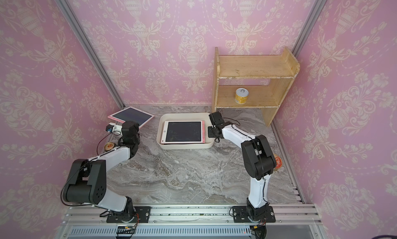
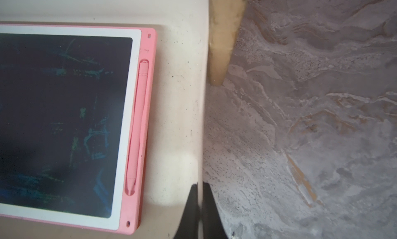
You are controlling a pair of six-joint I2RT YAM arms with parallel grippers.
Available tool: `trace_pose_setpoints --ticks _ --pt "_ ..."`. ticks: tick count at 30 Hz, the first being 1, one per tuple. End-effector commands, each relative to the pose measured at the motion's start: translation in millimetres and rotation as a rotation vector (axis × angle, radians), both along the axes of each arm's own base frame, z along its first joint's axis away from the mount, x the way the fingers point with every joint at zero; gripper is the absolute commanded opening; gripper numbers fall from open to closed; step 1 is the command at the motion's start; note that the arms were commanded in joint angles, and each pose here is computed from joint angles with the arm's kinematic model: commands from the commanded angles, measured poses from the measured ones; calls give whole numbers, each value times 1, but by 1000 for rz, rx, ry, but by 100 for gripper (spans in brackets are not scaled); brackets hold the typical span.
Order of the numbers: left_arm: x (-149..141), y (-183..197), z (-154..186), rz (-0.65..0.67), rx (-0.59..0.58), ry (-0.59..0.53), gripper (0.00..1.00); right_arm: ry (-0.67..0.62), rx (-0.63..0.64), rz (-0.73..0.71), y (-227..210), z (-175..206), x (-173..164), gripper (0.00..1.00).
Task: Take out the writing tablet from the storage box
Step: Place the writing tablet at the corner of the board.
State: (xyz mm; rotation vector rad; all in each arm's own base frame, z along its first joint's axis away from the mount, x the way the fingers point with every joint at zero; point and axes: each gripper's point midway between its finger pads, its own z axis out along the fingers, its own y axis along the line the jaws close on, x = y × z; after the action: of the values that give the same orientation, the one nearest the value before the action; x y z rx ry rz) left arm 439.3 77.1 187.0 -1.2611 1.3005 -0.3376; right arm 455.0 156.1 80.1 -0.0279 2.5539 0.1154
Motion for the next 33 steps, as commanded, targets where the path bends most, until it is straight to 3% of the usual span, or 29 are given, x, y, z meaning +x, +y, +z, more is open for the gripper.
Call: trace_pose_setpoints --ticks 1,13,28,33 --pt "7 7 20 45 -11 -94 0 -11 -23 -42 -18 14 1 0" --pt "11 4 -3 48 -13 -42 1 -8 -21 -45 -18 14 3 0" --pt "12 -8 -23 44 -32 8 22 -2 -19 -47 -19 11 4 0" --pt "11 -11 -28 48 -44 19 23 -2 -17 -49 -21 11 4 0"
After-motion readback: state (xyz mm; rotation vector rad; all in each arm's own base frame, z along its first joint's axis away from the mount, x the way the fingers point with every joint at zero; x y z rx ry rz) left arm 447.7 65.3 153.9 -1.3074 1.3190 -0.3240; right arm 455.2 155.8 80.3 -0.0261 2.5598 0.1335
